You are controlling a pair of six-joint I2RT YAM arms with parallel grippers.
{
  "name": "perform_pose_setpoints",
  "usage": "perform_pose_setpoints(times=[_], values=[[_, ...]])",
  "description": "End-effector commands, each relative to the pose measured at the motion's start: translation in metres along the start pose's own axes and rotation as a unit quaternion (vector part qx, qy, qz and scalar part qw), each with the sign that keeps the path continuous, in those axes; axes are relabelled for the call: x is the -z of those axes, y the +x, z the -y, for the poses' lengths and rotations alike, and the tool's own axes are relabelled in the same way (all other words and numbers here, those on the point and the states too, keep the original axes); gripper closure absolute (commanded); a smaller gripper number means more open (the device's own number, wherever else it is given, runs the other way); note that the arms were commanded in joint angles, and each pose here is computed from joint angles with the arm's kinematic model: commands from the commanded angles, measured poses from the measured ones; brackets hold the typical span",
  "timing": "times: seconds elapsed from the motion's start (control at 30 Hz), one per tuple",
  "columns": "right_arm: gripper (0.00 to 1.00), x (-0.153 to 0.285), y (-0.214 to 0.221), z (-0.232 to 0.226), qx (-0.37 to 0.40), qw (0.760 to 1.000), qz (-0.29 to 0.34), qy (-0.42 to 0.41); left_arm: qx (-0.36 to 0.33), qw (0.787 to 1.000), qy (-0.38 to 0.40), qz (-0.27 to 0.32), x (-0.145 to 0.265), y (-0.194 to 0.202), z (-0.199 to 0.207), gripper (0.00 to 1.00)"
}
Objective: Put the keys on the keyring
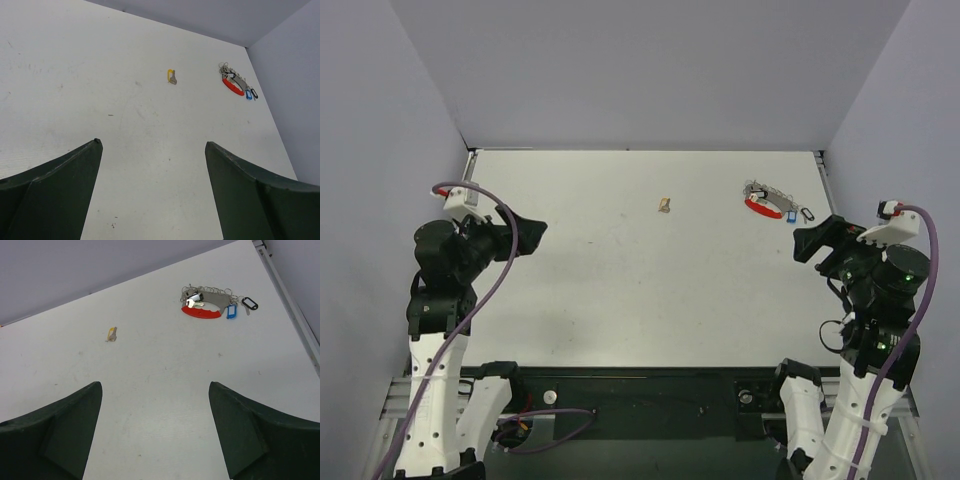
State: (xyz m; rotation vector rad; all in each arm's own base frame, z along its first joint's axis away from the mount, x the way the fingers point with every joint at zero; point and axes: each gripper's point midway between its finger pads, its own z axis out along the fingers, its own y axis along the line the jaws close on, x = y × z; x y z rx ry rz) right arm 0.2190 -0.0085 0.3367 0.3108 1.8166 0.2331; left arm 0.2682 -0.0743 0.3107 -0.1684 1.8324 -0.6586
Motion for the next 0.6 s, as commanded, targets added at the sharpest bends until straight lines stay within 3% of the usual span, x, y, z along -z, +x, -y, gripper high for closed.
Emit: perform_pose_setpoints(times=[0.0, 0.57], values=[[0.18, 0.0025, -0.0062, 0.0021, -0.009, 1.000, 0.020, 0.010, -0.015, 1.000, 0.015, 0.018, 0.0145, -0.0137, 0.0152, 0.05], [0.17, 0.0020, -0.0024, 0.0099, -0.019, 0.999, 0.022, 0.031, -0.018, 1.000, 0.014, 0.014, 0.0178, -0.0095, 0.0149, 0.05]])
